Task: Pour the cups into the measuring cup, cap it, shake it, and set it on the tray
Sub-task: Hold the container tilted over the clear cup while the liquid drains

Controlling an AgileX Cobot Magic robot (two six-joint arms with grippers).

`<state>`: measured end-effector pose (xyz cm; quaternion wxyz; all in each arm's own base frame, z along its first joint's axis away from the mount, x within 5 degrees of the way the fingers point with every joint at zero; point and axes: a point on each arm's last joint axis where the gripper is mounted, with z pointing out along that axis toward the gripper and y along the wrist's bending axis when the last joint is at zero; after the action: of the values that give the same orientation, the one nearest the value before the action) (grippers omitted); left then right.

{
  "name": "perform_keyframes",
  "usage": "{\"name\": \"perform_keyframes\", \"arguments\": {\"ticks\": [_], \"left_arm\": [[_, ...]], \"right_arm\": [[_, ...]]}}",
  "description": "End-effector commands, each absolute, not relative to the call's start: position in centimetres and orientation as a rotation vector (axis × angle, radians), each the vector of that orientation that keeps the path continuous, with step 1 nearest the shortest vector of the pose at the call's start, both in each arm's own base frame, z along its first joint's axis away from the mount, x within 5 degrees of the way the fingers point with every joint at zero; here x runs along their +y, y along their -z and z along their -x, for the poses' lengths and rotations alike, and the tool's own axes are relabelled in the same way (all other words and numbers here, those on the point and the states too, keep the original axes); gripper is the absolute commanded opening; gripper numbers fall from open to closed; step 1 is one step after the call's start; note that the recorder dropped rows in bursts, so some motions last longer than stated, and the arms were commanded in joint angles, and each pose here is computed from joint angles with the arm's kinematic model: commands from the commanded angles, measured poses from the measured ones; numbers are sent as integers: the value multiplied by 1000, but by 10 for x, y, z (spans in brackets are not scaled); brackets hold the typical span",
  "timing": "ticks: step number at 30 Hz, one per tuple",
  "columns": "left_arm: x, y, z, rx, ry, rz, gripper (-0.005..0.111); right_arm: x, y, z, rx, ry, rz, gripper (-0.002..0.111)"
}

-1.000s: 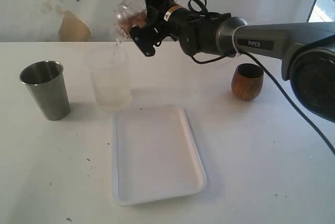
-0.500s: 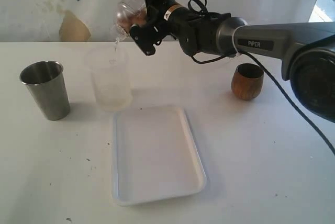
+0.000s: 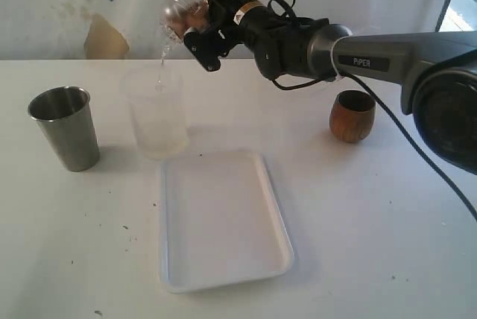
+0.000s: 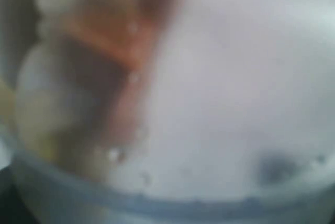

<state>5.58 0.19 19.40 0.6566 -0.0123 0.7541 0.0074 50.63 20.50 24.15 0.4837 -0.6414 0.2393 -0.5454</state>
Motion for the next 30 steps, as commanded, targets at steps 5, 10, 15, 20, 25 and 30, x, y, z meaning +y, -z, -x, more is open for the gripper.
{"name": "perform_keyframes", "arguments": {"ticks": [5, 10, 15, 20, 25, 30], "left_arm": [[2, -194, -56, 1697, -8, 29, 0], [2, -194, -56, 1697, -8, 29, 0], [2, -194, -56, 1697, -8, 29, 0], [2, -194, -56, 1697, -8, 29, 0], [2, -194, -56, 1697, -8, 29, 0], [2, -194, -56, 1697, -8, 29, 0]], "right_arm": [[203, -257, -505, 552, 1376, 1484, 0], [203, -257, -505, 549, 1380, 1476, 0], [203, -258, -505, 548, 1382, 1473, 0], [203, -258, -505, 548, 1382, 1473, 0], [203, -258, -505, 548, 1382, 1473, 0], [203, -258, -505, 548, 1382, 1473, 0]]}}
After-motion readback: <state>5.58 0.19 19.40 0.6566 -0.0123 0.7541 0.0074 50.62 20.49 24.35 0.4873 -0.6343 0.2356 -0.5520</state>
